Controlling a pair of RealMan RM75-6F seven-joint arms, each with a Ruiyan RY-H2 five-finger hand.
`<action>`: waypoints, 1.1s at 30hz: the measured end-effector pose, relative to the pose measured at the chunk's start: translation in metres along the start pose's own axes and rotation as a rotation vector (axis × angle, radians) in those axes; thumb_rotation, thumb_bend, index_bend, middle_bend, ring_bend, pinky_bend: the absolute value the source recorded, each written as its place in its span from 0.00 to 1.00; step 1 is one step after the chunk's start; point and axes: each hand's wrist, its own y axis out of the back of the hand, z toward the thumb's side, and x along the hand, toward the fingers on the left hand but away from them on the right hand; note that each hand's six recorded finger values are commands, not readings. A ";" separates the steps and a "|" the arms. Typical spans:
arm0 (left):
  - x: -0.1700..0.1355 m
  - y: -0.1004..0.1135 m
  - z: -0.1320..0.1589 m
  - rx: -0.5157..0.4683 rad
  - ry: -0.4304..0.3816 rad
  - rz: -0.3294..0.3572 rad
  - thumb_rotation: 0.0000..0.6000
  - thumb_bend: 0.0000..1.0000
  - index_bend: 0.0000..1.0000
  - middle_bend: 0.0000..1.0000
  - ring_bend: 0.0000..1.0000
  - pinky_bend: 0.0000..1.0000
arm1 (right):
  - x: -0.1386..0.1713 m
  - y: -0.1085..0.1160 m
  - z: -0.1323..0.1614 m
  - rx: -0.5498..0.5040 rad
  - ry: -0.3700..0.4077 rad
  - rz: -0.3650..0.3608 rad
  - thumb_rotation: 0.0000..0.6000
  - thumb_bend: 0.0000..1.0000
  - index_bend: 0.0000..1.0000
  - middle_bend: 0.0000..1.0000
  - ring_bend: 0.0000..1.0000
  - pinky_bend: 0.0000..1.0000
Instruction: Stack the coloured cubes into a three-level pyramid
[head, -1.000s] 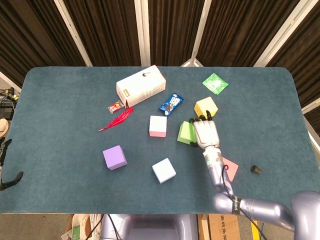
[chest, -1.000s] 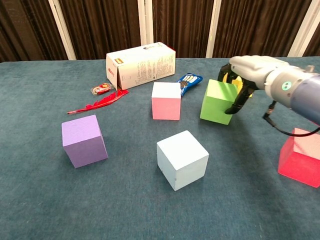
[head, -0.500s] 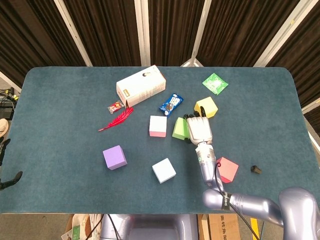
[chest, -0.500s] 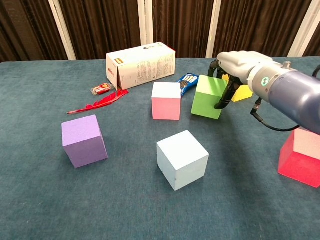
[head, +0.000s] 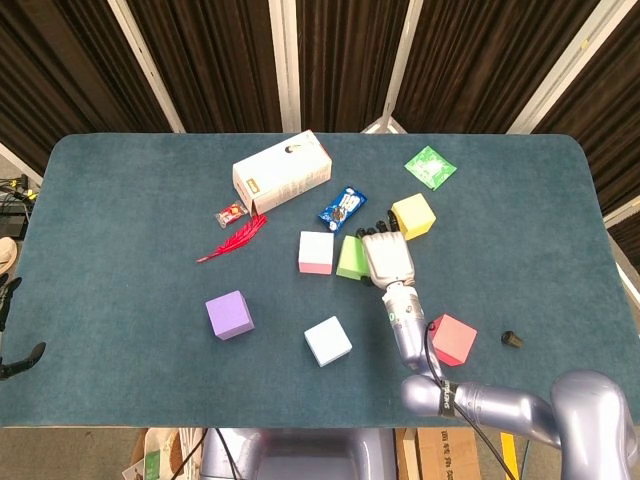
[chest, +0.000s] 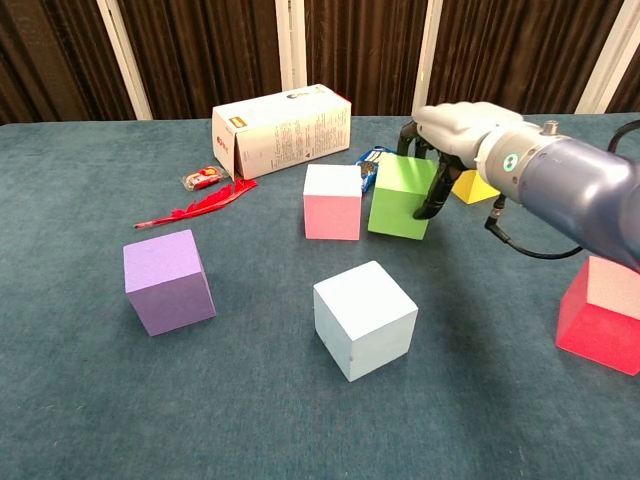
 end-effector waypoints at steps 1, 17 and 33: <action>0.000 0.000 0.000 0.000 -0.001 0.000 1.00 0.32 0.07 0.00 0.00 0.00 | -0.001 0.000 0.002 0.002 0.004 0.000 1.00 0.24 0.39 0.43 0.22 0.00; -0.001 0.001 0.000 -0.005 -0.002 0.005 1.00 0.32 0.07 0.00 0.00 0.00 | -0.016 -0.005 0.007 0.027 -0.009 0.000 1.00 0.24 0.39 0.43 0.22 0.00; 0.000 -0.003 0.002 0.007 -0.002 -0.002 1.00 0.32 0.07 0.00 0.00 0.00 | -0.020 -0.010 0.010 0.052 0.021 0.018 1.00 0.24 0.39 0.43 0.22 0.00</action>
